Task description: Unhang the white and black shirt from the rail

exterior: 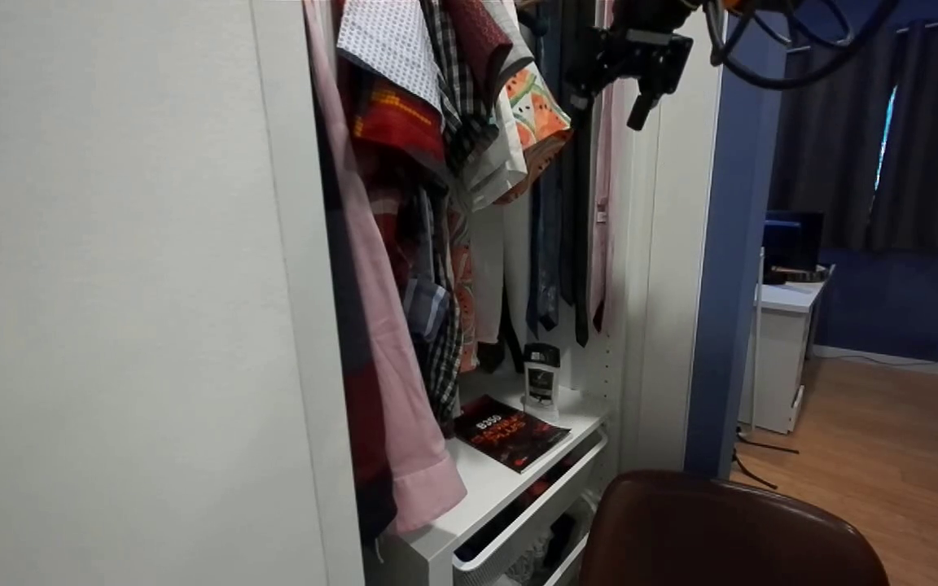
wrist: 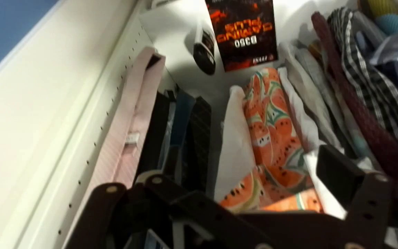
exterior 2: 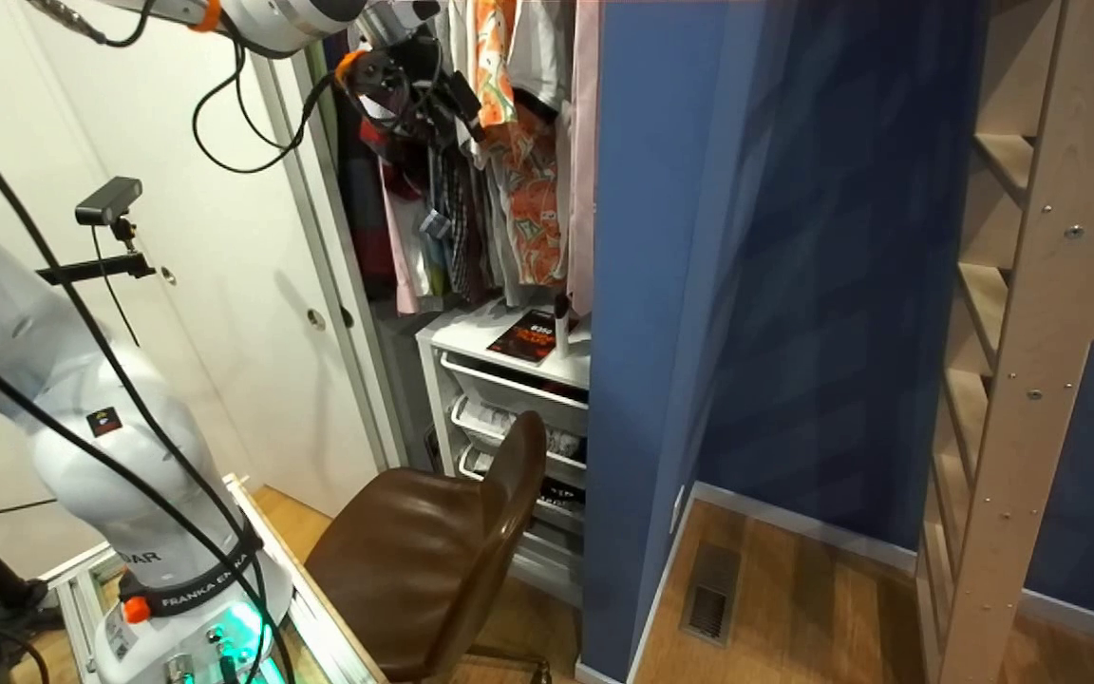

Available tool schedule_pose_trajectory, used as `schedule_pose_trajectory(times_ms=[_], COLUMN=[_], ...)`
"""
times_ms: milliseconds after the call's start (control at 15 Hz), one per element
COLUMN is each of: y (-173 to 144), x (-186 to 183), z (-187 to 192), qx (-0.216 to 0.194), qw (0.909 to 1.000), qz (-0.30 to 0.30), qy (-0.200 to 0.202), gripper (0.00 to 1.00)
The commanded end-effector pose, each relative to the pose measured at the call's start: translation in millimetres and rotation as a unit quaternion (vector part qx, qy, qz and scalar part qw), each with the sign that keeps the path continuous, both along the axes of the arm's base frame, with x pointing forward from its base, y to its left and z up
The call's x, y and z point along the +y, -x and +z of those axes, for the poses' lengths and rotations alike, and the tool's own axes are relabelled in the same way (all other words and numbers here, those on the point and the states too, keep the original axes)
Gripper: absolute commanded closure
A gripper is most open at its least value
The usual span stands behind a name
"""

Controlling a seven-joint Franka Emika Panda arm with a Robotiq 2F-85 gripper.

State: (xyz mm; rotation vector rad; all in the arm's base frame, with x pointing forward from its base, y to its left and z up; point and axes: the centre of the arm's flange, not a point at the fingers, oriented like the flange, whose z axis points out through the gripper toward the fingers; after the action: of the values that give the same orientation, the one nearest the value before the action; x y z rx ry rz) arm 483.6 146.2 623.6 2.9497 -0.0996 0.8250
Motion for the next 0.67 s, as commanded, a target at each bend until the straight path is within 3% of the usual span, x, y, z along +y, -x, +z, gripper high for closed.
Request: schedule_pose_trajectory(times_ms=[0,400,600], y=[-7,-12,-32], x=[1,1,0], z=[10,9,31], qx=[-0.018,-0.018,-0.076], qw=[0.9998,0.9997,0.9957], qz=[0.012,0.015,0.049], qy=[0.001,0.000,-0.017], gripper=[0.00,0.00,0.00])
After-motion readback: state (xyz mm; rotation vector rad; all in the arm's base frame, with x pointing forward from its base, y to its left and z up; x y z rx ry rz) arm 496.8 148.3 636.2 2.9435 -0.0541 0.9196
